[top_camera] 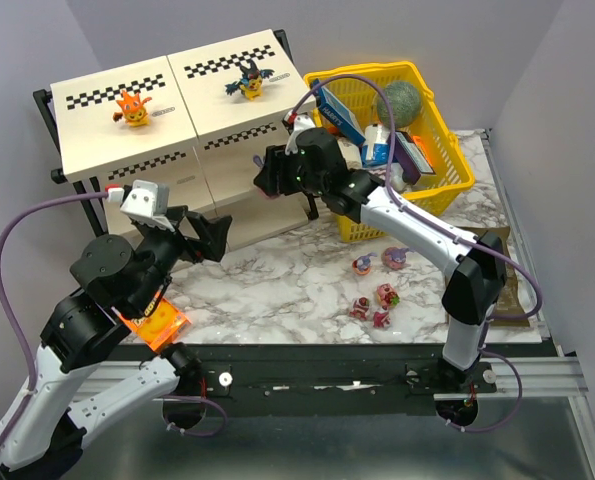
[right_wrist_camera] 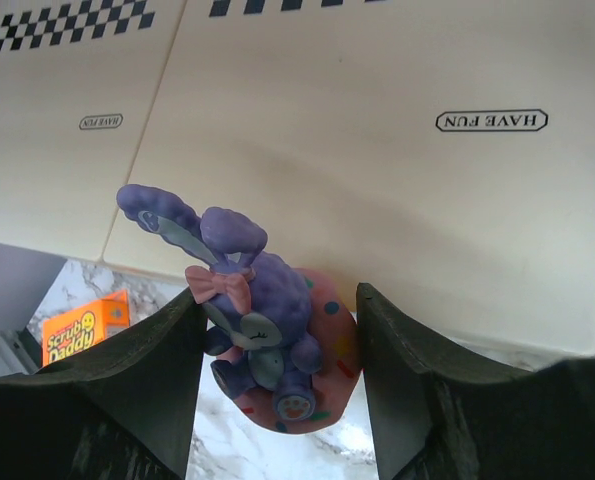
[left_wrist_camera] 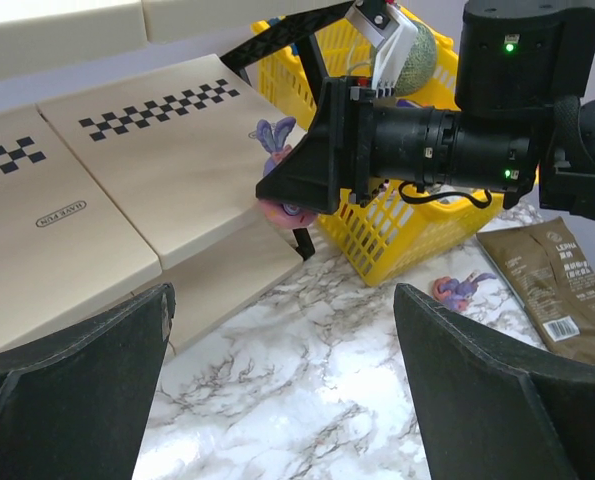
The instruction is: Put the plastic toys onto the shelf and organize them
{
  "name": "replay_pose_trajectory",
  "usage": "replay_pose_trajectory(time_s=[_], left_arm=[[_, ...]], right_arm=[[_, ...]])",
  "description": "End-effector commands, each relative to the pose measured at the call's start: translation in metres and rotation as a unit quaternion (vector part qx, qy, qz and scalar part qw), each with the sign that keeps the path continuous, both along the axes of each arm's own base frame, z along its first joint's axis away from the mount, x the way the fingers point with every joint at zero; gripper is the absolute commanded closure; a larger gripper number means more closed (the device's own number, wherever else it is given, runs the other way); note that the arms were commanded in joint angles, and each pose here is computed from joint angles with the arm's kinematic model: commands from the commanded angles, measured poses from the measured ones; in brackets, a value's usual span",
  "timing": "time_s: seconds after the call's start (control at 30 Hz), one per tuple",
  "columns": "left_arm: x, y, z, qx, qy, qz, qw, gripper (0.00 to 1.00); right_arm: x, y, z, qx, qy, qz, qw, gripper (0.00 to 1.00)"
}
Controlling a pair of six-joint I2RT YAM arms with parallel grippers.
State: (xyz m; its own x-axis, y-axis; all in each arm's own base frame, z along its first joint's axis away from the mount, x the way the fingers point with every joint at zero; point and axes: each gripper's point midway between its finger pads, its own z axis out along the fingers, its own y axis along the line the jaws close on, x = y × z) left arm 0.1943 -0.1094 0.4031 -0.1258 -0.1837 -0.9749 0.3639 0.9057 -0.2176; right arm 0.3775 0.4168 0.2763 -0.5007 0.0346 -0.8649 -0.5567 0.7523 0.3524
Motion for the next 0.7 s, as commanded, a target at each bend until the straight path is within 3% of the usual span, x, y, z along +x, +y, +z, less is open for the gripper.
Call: replay_pose_trajectory(time_s=[0.0,0.43,0.67], left_arm=[[0.005,0.01,0.008,-0.009,-0.022,0.029,0.999,0.01],[0.01,0.002,-0.002,0.008,-0.009,0.02,1.0,0.01],[0.009,0.003,-0.009,0.015,-0.002,0.021,1.0,0.01]], right_arm=[[0.017,-0.002,0.023,0.039,-0.055,-0.031,0.997,0.96],[0.046,-0.001,0.023,0.045,-0.109,-0.093,0.989,0.96],[0.05,0.007,0.008,0.027,-0.118,-0.097,0.988,0.88]])
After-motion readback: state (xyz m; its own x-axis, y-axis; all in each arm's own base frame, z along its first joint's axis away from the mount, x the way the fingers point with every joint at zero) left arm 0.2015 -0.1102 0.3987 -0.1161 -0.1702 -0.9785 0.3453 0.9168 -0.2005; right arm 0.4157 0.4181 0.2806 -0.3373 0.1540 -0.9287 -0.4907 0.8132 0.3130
